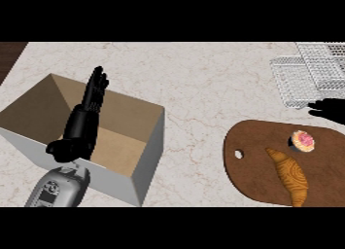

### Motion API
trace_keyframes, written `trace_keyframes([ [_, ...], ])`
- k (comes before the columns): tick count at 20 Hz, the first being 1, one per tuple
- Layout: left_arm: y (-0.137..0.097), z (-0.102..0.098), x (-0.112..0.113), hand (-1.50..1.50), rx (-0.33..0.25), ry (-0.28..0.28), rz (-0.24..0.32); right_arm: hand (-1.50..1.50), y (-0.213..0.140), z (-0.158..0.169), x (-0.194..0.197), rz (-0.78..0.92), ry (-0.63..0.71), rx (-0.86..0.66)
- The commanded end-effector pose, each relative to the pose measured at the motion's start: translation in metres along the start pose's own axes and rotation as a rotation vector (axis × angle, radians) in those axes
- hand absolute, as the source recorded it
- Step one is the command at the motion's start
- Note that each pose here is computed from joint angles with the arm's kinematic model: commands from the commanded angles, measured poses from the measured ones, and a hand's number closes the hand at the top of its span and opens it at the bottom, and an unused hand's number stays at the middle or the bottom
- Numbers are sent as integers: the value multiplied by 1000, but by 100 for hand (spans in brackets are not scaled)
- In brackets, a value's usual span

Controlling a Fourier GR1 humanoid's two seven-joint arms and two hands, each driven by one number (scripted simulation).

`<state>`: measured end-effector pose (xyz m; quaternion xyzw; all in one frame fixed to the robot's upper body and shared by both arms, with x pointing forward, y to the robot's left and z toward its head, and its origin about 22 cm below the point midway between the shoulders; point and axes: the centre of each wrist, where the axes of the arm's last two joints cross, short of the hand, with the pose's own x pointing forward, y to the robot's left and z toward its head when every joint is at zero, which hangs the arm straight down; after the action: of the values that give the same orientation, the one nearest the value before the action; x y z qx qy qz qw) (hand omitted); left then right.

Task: Pick the cupcake from the cutting board and place it in the tiered basket

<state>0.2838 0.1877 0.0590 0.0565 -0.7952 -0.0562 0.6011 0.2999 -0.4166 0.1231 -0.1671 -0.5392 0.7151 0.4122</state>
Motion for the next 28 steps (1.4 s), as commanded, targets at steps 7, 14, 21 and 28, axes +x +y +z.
trace_keyframes([
  [7, 7, 17, -29, 0, 22, 182, -27, -150, 0, -17, -2, -40, -28, 82],
  [14, 8, 3, -25, 0, 35, 176, -34, -150, 14, -41, 5, -48, -24, 98],
  [21, 26, 19, -23, 0, 36, 180, -40, -150, 38, -43, -1, -46, -32, 95],
  [28, 11, 8, -22, 0, 33, 170, -21, -150, 58, -42, -1, -91, -47, 107],
])
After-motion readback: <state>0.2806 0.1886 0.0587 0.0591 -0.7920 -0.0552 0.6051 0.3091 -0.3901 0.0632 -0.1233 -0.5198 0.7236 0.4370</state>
